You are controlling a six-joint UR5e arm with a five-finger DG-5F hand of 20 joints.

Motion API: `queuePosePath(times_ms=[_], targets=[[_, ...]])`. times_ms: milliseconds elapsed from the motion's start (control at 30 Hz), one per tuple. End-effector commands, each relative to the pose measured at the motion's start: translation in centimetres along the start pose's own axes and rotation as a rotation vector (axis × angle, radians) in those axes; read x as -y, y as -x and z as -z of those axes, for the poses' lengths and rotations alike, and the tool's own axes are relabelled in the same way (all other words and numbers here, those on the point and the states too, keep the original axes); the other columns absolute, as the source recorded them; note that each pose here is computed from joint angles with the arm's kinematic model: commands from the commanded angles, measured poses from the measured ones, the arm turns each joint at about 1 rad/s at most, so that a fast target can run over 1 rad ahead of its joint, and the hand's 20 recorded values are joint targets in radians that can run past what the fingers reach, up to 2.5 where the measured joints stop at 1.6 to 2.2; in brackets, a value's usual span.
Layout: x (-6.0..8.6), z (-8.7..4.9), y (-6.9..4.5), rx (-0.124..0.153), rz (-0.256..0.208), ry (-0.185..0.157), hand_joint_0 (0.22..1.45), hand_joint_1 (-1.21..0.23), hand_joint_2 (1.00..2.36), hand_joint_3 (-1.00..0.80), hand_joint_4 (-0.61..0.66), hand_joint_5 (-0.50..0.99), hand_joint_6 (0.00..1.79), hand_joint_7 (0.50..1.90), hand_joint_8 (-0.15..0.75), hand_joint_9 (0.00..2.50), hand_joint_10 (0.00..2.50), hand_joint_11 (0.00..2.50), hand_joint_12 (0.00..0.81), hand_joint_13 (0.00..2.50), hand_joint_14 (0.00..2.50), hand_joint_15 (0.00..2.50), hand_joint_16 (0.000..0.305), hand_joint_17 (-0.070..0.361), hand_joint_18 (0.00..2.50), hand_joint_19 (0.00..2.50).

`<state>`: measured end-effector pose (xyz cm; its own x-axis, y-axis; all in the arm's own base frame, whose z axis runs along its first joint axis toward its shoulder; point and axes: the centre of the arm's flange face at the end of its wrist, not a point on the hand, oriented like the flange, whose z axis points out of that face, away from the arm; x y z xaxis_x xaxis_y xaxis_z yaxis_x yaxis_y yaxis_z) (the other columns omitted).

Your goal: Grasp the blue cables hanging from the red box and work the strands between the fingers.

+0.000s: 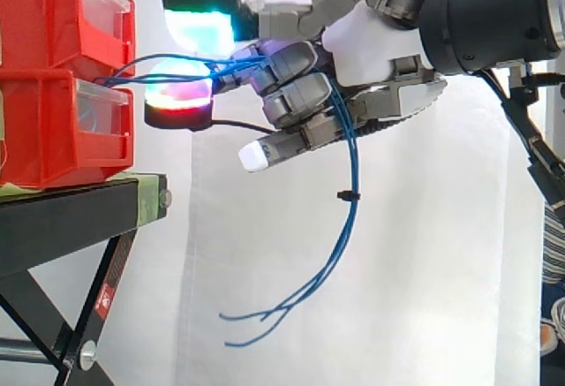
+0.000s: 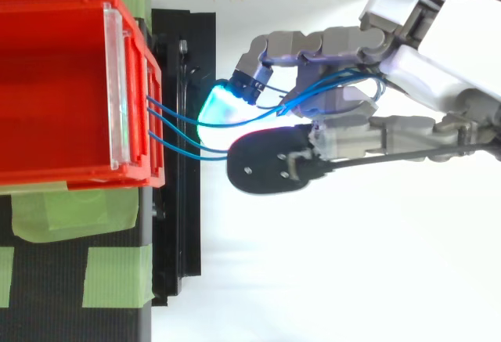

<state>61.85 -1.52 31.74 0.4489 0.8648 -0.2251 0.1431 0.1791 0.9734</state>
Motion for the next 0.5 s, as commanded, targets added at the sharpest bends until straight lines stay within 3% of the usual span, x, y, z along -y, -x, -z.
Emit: queuePosePath(times_ms=[0,67,167,233,300,367,433,467], targets=[[0.03,0.01,0.0,0.0,0.0,0.0,1.17,-0.74,1.02,-0.31,0.29,0.47,0.02,1.15,0.395,0.4,2.5,2.5,0.461,0.41,2.5,1.91,0.056,0.127,0.67,0.58],[-0.04,-0.01,-0.01,0.0,-0.001,0.001,1.28,-0.73,1.01,-0.17,0.24,0.58,0.02,1.14,0.362,0.5,2.5,2.5,0.412,0.42,2.5,1.98,0.056,0.125,0.55,0.49],[0.03,0.01,-0.02,-0.002,0.0,0.0,1.26,-0.73,1.0,0.02,0.25,0.66,0.02,1.18,0.35,0.56,2.5,2.5,0.445,0.48,2.5,1.89,0.056,0.126,0.63,0.44],[0.03,0.01,0.0,0.0,0.0,0.0,1.25,-0.73,1.0,0.06,0.27,0.66,0.02,1.19,0.361,0.57,2.5,2.5,0.448,0.49,2.5,1.93,0.056,0.126,0.65,0.46],[0.03,0.01,-0.02,-0.002,0.0,0.0,0.94,-0.68,1.26,0.01,0.35,0.63,0.02,1.19,0.4,0.5,2.5,2.5,0.484,0.52,2.5,1.89,0.071,0.159,0.87,0.45],[0.03,0.01,0.0,0.0,0.0,0.0,0.82,-0.69,1.39,-0.04,0.36,0.61,0.02,1.2,0.421,0.47,2.5,2.5,0.512,0.52,2.5,1.85,0.081,0.183,0.92,0.31],[0.03,0.01,0.0,0.0,0.0,0.0,0.81,-0.71,1.36,-0.06,0.37,0.6,0.02,1.2,0.424,0.45,2.5,2.5,0.515,0.5,2.5,1.84,0.085,0.191,0.93,0.27],[0.03,0.01,0.0,0.0,0.0,0.0,0.99,-0.76,1.0,0.12,0.35,0.58,0.02,1.21,0.413,0.42,2.5,2.5,0.498,0.44,2.5,1.88,0.073,0.164,0.8,0.4]])
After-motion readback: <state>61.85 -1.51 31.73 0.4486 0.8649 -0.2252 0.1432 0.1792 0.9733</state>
